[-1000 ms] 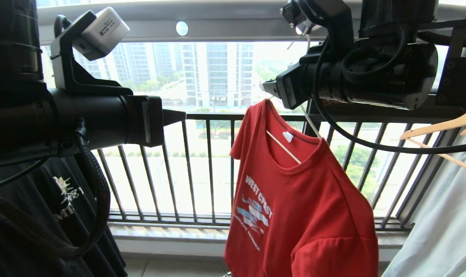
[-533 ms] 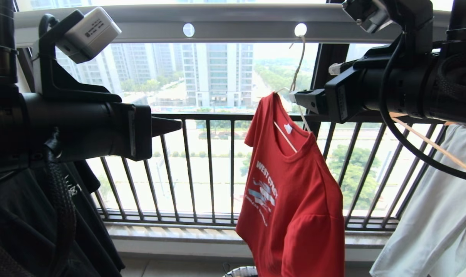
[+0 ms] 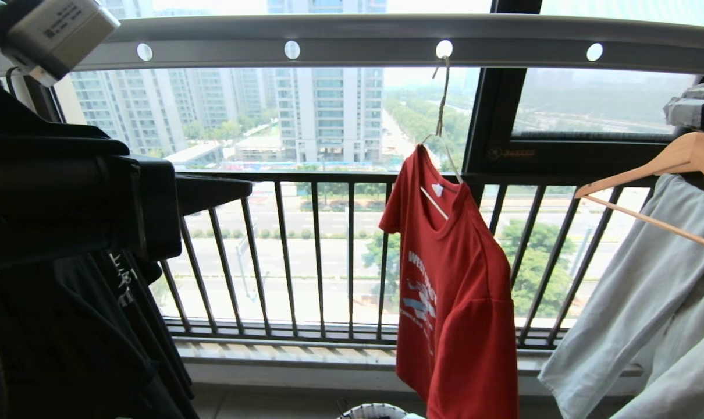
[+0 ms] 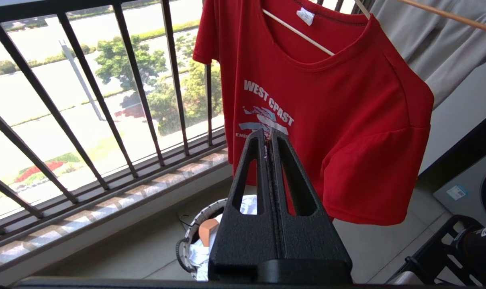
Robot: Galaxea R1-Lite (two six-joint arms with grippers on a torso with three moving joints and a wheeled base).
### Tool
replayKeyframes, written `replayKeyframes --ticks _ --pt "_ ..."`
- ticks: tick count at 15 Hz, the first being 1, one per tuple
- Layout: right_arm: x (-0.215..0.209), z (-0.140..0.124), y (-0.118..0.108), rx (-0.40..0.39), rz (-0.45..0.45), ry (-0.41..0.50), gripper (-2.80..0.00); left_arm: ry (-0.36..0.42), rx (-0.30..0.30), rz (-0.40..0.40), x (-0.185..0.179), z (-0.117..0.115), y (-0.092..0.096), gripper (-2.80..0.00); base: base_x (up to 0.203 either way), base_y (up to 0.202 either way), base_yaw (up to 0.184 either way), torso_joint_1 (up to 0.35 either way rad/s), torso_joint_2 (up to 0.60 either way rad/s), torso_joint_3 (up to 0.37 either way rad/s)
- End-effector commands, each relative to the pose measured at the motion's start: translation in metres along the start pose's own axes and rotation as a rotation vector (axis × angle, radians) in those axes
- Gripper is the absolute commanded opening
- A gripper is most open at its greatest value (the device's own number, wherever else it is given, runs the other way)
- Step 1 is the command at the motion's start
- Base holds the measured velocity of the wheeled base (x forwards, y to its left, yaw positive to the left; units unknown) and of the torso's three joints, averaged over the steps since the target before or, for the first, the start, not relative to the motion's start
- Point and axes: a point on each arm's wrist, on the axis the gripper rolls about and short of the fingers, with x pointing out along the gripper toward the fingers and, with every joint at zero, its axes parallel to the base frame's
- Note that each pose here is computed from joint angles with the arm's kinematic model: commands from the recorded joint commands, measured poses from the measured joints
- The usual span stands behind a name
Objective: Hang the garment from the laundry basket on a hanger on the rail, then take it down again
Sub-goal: Take the clothes off the clothes rack
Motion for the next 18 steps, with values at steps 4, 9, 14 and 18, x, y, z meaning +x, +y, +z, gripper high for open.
replayKeyframes --ticks 4,9,14,18 --pt "-0.104 -0.016 -0.03 0.139 -0.236 -0.122 -2.8 -0.115 -0.012 0.115 -0.085 -0.035 0.015 -2.8 0.0 0.0 0.0 0.0 0.0 0.0" --pt "-0.17 -0.032 -0.018 0.16 -0.473 -0.168 -2.8 -0.361 -0.006 0.429 -0.173 -0.081 0.003 -2.8 0.0 0.0 0.0 0.0 0.0 0.0" --pt "-0.211 -0.056 0.022 0.125 -0.525 -0.08 -2.8 -0.282 -0.043 0.575 -0.187 -0.149 -0.008 -2.8 0.0 0.0 0.0 0.0 0.0 0.0" --pt "-0.208 -0.079 0.03 0.131 -0.453 -0.032 -2.8 -0.28 -0.045 0.628 -0.187 -0.189 -0.012 -2.8 0.0 0.0 0.0 0.0 0.0 0.0"
